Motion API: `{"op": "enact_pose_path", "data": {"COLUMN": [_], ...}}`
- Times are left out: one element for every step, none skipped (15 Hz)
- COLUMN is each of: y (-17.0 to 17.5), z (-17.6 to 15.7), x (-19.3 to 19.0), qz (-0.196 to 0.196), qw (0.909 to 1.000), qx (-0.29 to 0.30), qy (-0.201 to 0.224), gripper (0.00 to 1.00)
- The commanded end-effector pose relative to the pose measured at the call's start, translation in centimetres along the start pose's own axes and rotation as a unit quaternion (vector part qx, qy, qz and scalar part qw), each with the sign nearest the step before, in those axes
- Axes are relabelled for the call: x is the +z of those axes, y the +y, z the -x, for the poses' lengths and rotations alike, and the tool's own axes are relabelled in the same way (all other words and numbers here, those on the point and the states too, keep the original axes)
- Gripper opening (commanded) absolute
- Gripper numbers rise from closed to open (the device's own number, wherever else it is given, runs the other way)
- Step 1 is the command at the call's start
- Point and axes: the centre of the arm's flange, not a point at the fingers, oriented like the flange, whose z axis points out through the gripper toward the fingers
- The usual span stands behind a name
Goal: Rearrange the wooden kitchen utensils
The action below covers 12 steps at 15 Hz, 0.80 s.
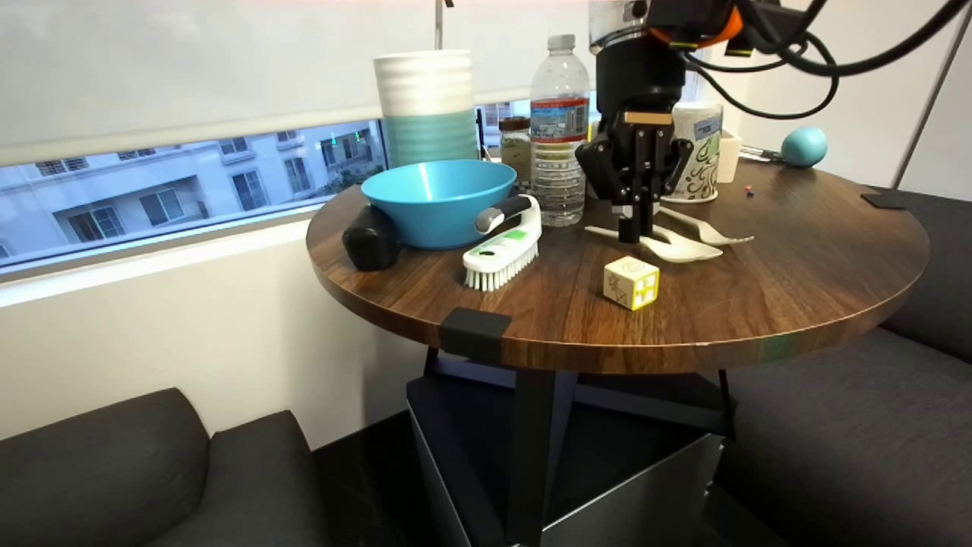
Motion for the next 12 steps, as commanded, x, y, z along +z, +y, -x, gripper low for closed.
{"op": "enact_pose_path", "data": {"y": [-1.1, -1.1, -1.0, -0.9, -0.6, -0.2, 0.3, 0.7, 1.3, 1.8, 2.4, 2.8], "z": [-1.7, -1.7, -1.6, -1.6, -1.5, -1.5, -1.5, -1.5, -1.7, -1.8, -1.9, -2.0], "x": [-0.5, -0.7, -1.1, -1.5, -1.9, -2.3, -2.6, -2.7, -2.6, -2.6, -2.5, -2.4], "qz": [-0.015, -0.016, -0.019, -0.026, -0.025, -0.023, -0.021, -0.018, -0.011, -0.008, -0.011, -0.011], "qw": [0.9997, 0.9997, 0.9997, 0.9996, 0.9996, 0.9997, 0.9997, 0.9997, 0.9997, 0.9997, 0.9997, 0.9997], "qx": [0.017, 0.019, 0.011, 0.008, 0.007, 0.006, 0.009, 0.012, 0.014, 0.016, 0.019, 0.022], "qy": [0.002, 0.003, 0.003, 0.005, 0.007, 0.01, 0.01, 0.012, 0.015, 0.014, 0.01, 0.007], "gripper": [0.03, 0.38, 0.4, 0.44, 0.52, 0.58, 0.66, 0.73, 0.81, 0.87, 0.93, 0.99]}}
